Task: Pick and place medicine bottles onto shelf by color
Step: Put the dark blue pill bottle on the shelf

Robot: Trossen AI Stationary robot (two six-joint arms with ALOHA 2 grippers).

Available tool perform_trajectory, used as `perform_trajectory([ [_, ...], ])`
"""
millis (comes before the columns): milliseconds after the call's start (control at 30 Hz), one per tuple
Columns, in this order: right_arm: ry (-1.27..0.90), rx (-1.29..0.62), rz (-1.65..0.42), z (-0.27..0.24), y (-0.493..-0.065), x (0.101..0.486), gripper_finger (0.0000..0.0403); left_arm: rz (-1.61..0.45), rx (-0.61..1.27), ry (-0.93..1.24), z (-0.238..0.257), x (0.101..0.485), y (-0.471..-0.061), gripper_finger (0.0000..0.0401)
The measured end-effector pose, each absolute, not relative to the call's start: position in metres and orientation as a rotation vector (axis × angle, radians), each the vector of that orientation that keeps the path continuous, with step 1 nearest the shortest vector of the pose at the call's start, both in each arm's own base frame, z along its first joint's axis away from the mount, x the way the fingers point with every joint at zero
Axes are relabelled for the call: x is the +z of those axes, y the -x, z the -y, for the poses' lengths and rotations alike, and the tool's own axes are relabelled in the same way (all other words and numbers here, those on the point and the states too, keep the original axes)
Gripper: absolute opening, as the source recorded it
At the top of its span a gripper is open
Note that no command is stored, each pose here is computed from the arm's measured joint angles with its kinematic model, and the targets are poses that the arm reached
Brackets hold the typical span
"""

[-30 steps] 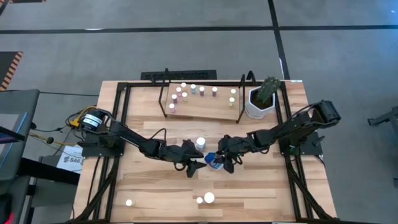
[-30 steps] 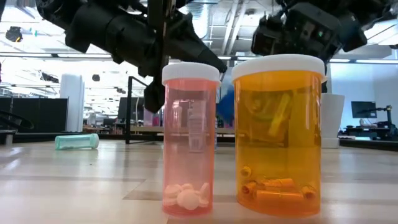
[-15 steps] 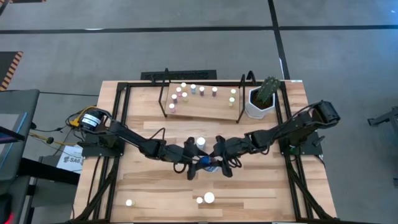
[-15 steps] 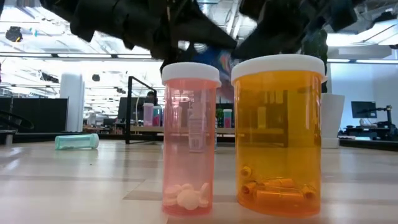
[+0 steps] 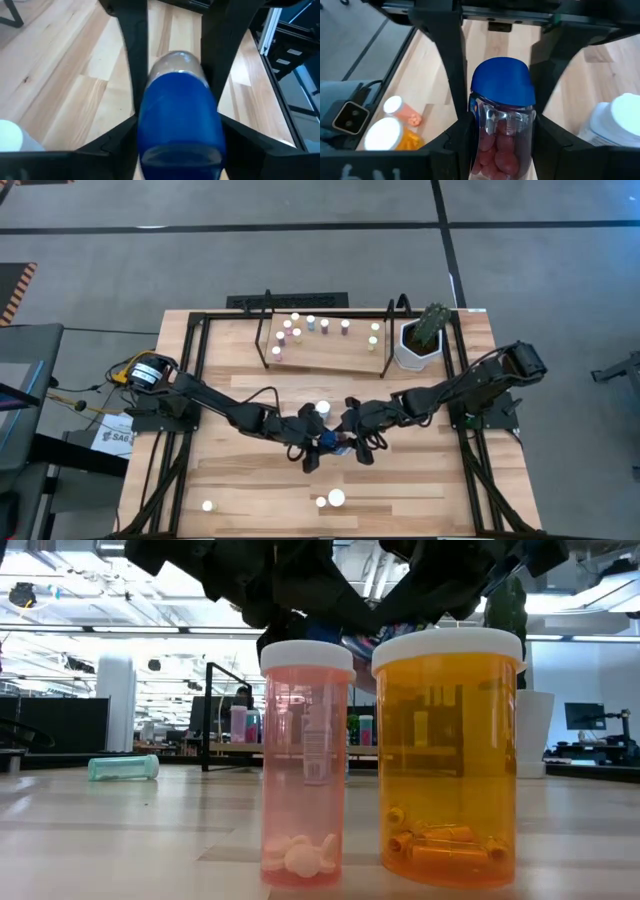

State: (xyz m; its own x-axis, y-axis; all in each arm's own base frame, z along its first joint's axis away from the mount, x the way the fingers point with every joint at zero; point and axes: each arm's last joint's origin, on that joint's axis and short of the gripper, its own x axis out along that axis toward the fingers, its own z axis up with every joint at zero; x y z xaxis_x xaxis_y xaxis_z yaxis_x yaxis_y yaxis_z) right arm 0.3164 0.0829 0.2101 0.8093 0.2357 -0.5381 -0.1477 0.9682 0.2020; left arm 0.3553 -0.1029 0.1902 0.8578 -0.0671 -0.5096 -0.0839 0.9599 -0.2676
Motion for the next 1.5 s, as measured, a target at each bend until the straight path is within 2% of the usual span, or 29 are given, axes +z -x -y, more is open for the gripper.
perform_trajectory([
  [167, -0.151, 0.206, -0.595, -0.083, -0.316, 0.21, 0.0165, -0.561, -0.009, 0.301, 0.104, 0.193, -0.357, 0.0154],
  [200, -0.155, 0.205, -0.595, -0.083, -0.316, 0.21, 0.0167, -0.561, -0.011, 0.303, 0.104, 0.193, -0.357, 0.0152],
  [433, -0.216, 0.185, -0.634, -0.079, -0.302, 0.226, 0.0201, -0.519, -0.023, 0.335, 0.102, 0.198, -0.36, 0.0152],
  [633, -0.245, 0.132, -0.78, -0.072, -0.281, 0.251, 0.0241, -0.539, -0.054, 0.358, 0.097, 0.196, -0.362, 0.0165],
  [767, -0.253, 0.112, -0.818, -0.069, -0.27, 0.263, 0.025, -0.54, -0.047, 0.368, 0.088, 0.209, -0.37, 0.0165],
  [933, -0.253, 0.09, -0.874, -0.063, -0.255, 0.276, 0.0249, -0.64, -0.052, 0.308, 0.071, 0.24, -0.381, 0.016],
  [1167, -0.248, 0.075, -0.907, -0.058, -0.242, 0.282, 0.0249, -0.836, 0.081, 0.131, 0.031, 0.296, -0.38, 0.0172],
  [1333, -0.23, 0.047, -0.915, -0.055, -0.241, 0.281, 0.0249, -1.039, 0.2, 0.073, -0.004, 0.298, -0.364, 0.0174],
  [1500, -0.178, 0.053, -0.982, -0.055, -0.238, 0.275, 0.0249, -1.145, 0.242, 0.09, -0.045, 0.291, -0.353, 0.0175],
])
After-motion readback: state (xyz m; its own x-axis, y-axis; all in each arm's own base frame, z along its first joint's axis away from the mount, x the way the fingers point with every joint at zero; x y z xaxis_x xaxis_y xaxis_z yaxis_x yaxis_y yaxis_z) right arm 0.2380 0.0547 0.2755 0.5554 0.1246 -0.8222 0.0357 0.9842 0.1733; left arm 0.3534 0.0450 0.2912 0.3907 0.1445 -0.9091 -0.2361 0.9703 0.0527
